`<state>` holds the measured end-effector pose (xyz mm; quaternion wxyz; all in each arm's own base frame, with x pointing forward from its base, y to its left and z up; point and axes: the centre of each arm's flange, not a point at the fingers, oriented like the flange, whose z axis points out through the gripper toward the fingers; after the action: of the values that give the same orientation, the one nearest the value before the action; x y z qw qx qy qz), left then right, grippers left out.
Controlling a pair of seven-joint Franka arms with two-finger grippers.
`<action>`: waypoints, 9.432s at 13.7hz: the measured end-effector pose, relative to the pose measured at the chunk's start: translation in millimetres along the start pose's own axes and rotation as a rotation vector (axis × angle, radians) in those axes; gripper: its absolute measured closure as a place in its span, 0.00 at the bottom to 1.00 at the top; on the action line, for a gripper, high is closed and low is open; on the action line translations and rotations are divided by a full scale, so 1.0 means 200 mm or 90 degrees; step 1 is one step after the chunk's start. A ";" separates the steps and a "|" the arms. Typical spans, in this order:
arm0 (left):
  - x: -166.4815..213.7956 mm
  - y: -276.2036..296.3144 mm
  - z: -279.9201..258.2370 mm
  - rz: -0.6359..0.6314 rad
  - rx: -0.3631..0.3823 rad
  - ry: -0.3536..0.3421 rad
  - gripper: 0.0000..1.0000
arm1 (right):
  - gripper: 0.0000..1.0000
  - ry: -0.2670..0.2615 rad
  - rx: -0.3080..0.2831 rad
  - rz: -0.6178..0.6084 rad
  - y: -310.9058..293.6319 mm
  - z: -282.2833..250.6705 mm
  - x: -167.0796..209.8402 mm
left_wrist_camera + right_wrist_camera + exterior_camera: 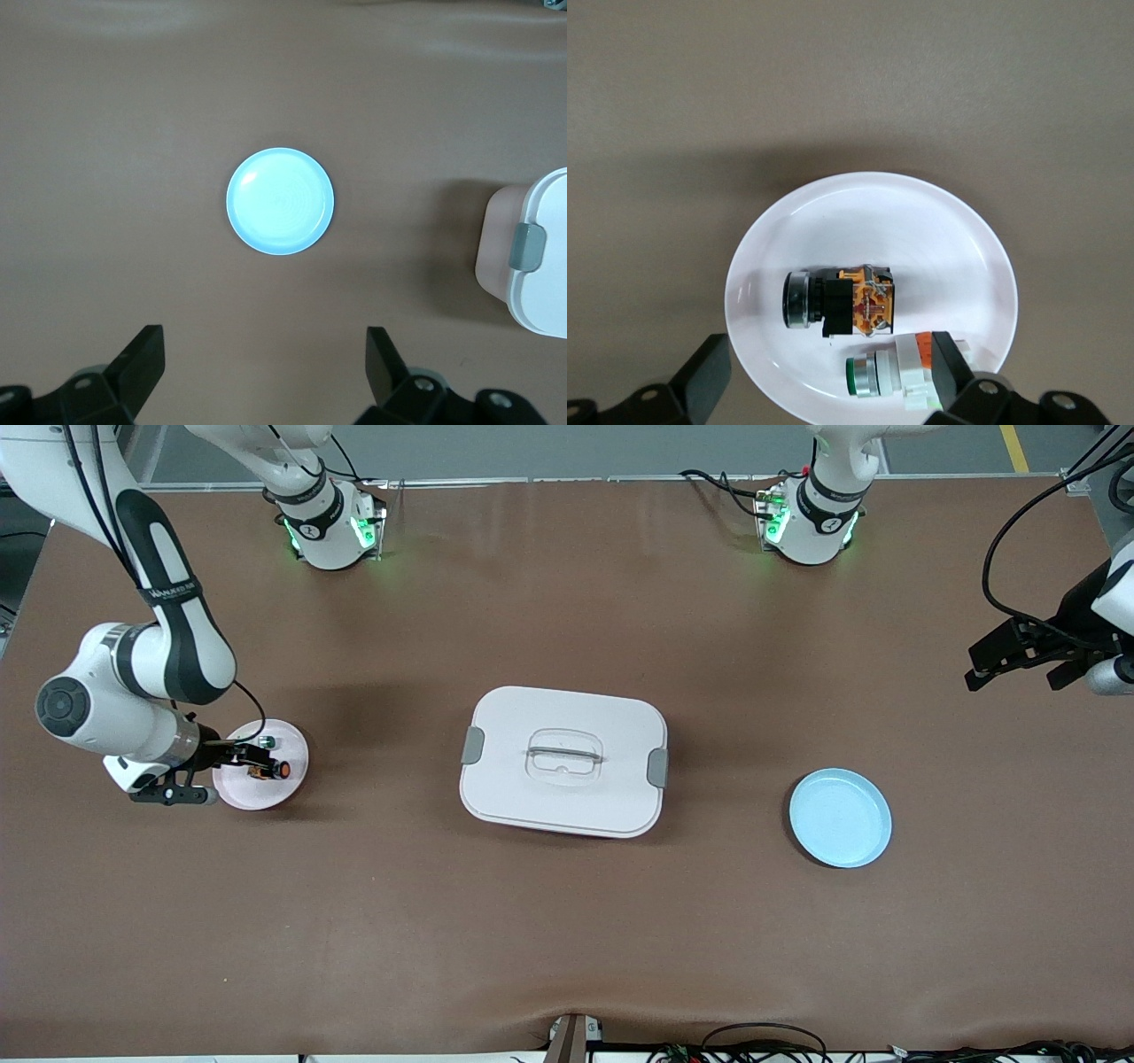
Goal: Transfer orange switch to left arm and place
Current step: 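Lower the right gripper onto the orange push-button switch, then close the right gripper on the orange switch, then lift the switch with the right gripper and carry it over the box, then hold the switch above the box while the left gripper reaches toward it, then close the left gripper on the switch held by the right gripper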
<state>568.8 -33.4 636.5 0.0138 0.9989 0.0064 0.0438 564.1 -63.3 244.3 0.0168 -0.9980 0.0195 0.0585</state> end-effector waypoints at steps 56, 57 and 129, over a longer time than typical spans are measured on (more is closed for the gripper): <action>0.00 0.03 -0.02 0.006 -0.001 0.004 0.00 | 0.28 -0.159 0.191 0.249 -0.50 -0.16 0.11; 0.00 0.04 -0.02 0.008 -0.001 0.006 0.00 | 0.28 -0.167 0.203 0.277 -0.60 -0.19 0.11; 0.11 1.12 0.65 0.122 -0.476 0.037 0.67 | 0.28 -0.243 0.604 0.890 -3.04 -1.16 -0.08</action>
<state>604.0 -261.3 514.4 0.3725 0.9195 -0.1028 0.0723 599.6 535.8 496.3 0.3949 -0.6177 0.6475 0.2079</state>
